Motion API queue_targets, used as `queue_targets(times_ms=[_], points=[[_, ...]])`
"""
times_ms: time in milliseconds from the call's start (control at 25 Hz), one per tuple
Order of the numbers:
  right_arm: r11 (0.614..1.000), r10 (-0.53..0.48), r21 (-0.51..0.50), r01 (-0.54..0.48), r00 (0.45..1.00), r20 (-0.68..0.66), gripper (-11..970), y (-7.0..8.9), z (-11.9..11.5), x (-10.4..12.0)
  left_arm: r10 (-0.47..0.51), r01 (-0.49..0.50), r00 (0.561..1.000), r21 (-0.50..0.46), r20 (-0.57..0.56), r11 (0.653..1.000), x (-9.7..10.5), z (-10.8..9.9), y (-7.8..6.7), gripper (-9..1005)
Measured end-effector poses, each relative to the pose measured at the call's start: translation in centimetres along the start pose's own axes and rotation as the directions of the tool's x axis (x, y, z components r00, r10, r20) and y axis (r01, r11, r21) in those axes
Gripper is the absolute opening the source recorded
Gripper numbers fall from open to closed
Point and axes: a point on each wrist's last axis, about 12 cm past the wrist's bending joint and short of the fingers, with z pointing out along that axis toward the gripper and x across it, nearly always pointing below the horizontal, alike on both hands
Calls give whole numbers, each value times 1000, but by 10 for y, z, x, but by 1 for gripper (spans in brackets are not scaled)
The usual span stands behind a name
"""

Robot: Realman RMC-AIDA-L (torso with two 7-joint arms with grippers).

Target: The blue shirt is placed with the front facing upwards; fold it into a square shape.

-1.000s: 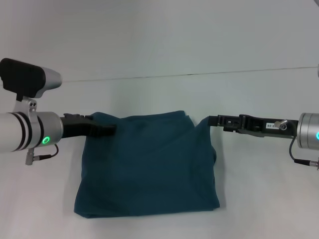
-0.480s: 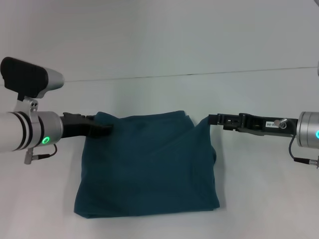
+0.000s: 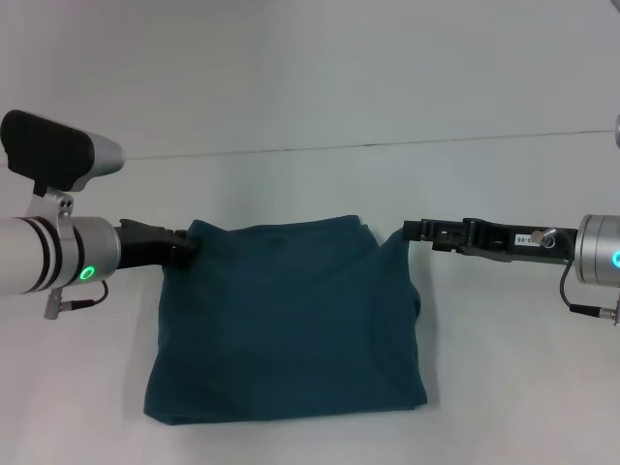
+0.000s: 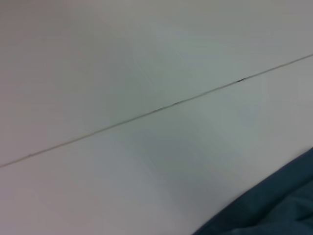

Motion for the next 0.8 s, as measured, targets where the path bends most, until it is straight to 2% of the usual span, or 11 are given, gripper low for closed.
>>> queue_targets(times_ms=[80, 520, 800], points=[[1000, 1, 0, -1, 1000, 0, 839, 0, 0, 0, 1, -1, 1000, 0, 1, 1000, 0, 0, 0, 179], [1000, 14, -2, -14, 1000, -28, 838, -5, -6, 12, 1, 0, 1000, -9, 19, 1000, -4, -2, 1, 32], [999, 44, 6, -44, 999, -27, 839, -13, -17, 21, -27, 28, 999, -33, 34, 999, -1, -9, 8, 32]])
